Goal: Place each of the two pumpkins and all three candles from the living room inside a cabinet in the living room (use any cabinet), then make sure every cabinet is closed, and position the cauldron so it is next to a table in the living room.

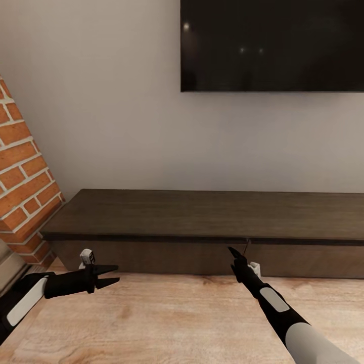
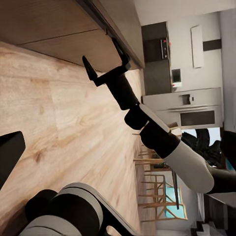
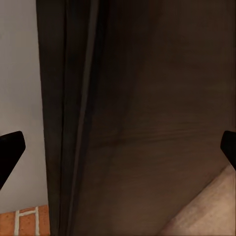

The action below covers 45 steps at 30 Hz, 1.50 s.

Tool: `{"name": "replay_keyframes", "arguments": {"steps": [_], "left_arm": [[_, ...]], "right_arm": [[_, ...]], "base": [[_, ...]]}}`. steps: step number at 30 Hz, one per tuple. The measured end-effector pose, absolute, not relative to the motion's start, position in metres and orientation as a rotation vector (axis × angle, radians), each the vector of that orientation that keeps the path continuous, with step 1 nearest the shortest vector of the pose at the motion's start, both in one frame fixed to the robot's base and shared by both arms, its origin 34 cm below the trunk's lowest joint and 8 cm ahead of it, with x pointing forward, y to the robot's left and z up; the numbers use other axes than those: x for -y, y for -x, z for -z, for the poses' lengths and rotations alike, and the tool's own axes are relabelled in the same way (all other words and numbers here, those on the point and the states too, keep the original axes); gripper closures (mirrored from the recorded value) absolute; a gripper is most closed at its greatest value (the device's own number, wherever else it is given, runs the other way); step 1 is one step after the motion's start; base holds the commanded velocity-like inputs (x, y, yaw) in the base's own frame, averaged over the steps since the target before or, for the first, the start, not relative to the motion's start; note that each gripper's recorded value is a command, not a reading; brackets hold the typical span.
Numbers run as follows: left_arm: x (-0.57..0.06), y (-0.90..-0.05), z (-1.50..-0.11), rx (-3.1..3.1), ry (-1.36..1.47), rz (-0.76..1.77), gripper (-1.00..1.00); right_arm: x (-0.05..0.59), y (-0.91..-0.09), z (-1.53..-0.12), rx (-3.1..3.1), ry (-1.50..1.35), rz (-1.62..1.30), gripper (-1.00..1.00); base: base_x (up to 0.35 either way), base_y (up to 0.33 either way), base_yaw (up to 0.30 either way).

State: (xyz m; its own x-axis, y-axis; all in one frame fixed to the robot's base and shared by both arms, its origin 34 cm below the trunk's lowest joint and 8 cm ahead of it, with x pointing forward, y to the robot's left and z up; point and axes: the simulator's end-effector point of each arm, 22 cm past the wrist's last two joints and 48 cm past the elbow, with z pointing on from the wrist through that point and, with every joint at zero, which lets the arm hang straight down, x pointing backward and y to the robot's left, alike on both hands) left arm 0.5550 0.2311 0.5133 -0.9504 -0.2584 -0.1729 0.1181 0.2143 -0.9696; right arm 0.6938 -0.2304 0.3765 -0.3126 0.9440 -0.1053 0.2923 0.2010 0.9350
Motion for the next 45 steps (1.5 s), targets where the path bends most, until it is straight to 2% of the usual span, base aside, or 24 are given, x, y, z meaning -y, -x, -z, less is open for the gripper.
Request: {"name": "replay_keyframes", "arguments": {"steps": [31,45], "left_arm": [[-0.228,-0.555,-0.518,-2.171,0.13,1.82,-1.0],[-0.228,-0.555,-0.518,-2.171,0.129,1.82,-1.0]], "right_arm": [[0.229,-0.696,-0.385,-1.711,-1.145,-1.161,-1.0],[0.231,-0.7,-0.417,-1.584,-1.044,-1.264,-1.0]], "base": [[0.015,0.037,0.0],[0.036,0.041,0.0]]}}
